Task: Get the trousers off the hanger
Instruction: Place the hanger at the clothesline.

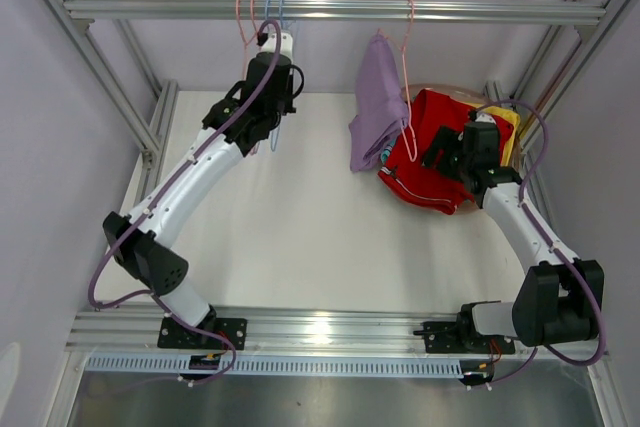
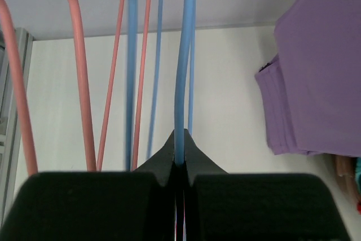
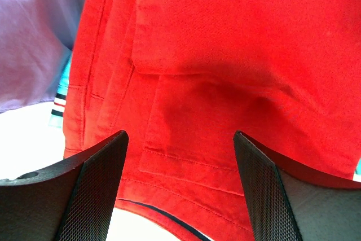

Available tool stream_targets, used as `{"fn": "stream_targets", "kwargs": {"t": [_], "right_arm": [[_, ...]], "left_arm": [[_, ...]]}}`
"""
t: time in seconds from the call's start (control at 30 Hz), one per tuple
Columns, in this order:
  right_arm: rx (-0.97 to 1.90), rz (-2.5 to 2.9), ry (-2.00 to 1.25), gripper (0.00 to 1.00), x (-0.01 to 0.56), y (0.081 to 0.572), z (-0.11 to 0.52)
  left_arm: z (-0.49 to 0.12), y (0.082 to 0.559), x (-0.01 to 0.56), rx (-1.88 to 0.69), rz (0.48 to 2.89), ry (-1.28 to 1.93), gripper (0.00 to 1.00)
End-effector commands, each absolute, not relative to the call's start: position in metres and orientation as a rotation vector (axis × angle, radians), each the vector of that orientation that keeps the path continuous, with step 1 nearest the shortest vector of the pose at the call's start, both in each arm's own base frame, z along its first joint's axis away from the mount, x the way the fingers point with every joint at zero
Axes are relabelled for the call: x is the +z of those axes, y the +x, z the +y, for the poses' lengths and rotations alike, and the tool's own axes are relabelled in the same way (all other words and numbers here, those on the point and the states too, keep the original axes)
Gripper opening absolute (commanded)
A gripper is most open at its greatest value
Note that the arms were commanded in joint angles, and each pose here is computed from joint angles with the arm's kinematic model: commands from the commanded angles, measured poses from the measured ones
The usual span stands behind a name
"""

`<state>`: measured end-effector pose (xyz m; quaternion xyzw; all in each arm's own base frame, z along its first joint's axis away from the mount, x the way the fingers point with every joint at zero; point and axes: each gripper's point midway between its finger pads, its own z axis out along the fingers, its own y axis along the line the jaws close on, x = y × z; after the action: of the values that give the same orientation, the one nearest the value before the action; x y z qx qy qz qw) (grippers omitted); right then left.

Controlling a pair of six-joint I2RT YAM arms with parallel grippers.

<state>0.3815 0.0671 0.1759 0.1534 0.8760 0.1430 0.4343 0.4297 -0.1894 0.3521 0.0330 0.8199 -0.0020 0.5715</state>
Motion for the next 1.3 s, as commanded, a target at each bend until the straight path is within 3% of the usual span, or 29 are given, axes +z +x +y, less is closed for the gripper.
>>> {"fn": "stream_targets", "kwargs": {"t": [0.0,0.37,0.63,0.9,1.1,1.27], "right_arm": [[0.377,2.164,0.365,0.8,0.176,0.38,0.069],[0.389,2.176,0.359,0.8,0.169,0.373,0.071],[0.411,2.167,0.341,0.81,0.175,0.369,0.074],[0.42,2.144,0.328,0.82,0.189,0.361,0.074],[0.425,2.134,0.315,0.82,0.196,0.355,0.075],[0.445,2.122,0.309,0.82,0.201,0.35,0.077]], "left_arm": [[-0.179,0.43,0.37,-0.066,1.864,0.021,0.0],[-0.177,0.414,0.355,-0.101,1.892,0.027,0.01],[-0.173,0.382,0.363,-0.164,1.888,0.032,0.31],[-0.189,0.334,0.424,-0.237,1.769,0.091,0.45],[-0.24,0.298,0.472,-0.483,1.671,0.218,0.52],[-0.302,0.294,0.472,-0.696,1.641,0.369,0.59]]}}
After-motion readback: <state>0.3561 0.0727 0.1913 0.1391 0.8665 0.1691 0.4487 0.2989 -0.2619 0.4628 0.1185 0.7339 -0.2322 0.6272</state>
